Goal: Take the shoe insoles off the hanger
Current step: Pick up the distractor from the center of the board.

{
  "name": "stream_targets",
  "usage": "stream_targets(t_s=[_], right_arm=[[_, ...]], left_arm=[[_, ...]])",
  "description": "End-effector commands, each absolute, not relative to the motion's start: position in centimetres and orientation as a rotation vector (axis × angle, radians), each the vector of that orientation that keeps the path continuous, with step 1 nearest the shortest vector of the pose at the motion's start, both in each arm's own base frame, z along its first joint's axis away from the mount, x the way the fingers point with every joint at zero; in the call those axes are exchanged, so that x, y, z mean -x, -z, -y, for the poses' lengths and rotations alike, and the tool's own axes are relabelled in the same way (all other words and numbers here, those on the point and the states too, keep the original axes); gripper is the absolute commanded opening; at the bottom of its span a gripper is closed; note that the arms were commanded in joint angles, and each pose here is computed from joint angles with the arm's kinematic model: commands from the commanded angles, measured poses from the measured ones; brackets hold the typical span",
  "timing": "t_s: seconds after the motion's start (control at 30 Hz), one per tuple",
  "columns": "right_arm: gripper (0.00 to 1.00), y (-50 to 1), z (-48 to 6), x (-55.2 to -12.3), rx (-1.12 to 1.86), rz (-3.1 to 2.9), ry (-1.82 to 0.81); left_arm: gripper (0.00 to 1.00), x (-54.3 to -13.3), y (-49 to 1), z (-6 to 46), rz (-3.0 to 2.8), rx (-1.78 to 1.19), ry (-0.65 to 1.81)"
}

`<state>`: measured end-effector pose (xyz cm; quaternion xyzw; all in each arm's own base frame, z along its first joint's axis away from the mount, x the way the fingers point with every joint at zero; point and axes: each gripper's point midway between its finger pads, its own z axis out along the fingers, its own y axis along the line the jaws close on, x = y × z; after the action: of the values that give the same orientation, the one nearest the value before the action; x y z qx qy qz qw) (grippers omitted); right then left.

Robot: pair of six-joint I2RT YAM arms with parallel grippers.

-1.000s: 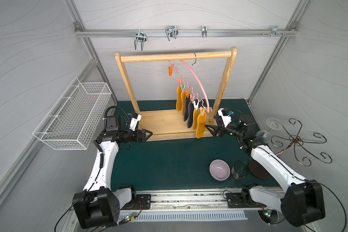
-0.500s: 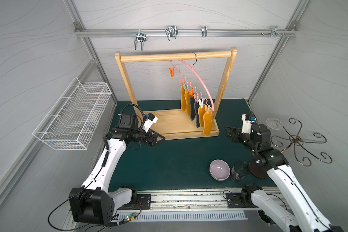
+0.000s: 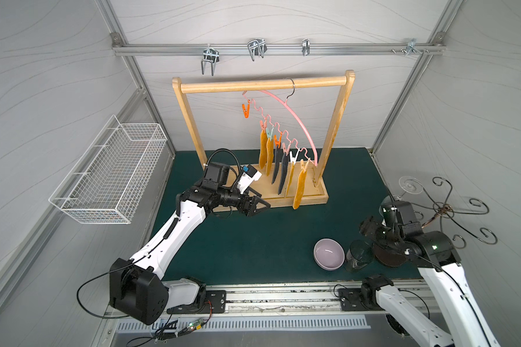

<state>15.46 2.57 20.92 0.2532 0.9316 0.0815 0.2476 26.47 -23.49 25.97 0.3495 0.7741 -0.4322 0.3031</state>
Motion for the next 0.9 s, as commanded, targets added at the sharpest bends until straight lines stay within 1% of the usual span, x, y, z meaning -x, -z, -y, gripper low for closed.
stream_targets(t_s=[0.0,0.13,0.27,0.33,0.43,0.6,0.7,0.8,0.87], right_arm=[[0.68,-18.6,-0.9,-9.9,-0.911,-2.697,-0.085],[0.66,-16.9,-1.1,-8.7,-0.931,-2.743,-0.090],[0.64,-15.6,-1.4,-8.7,-0.956,-2.767,-0.095],[0.61,-14.9,-1.7,-8.9,-0.951,-2.774,-0.113],[0.49,-14.0,-2.0,-9.3,-0.953,-2.780,-0.129],[0.34,-13.5,-2.3,-10.2,-0.936,-2.765,-0.144],[0.30,-13.3,-2.7,-10.7,-0.930,-2.772,-0.162],[0.22,-13.5,-2.5,-10.8,-0.924,-2.761,-0.148],[0.19,-13.8,-2.2,-10.9,-0.915,-2.746,-0.136]], left_arm=[[0.88,-27.3,-26.8,24.1,-1.990,-0.936,1.129],[0.88,-26.8,-27.0,24.6,-1.979,-0.952,1.145],[0.88,-26.4,-27.2,24.9,-1.977,-0.967,1.151],[0.88,-26.4,-27.1,24.8,-1.983,-0.966,1.138],[0.88,-26.4,-27.1,24.6,-1.990,-0.966,1.120],[0.88,-26.5,-26.9,24.6,-1.996,-0.965,1.117],[0.88,-26.5,-26.8,24.6,-1.999,-0.966,1.115],[0.88,-26.5,-26.7,24.6,-2.004,-0.966,1.114],[0.88,-26.5,-26.7,24.6,-2.006,-0.966,1.119]])
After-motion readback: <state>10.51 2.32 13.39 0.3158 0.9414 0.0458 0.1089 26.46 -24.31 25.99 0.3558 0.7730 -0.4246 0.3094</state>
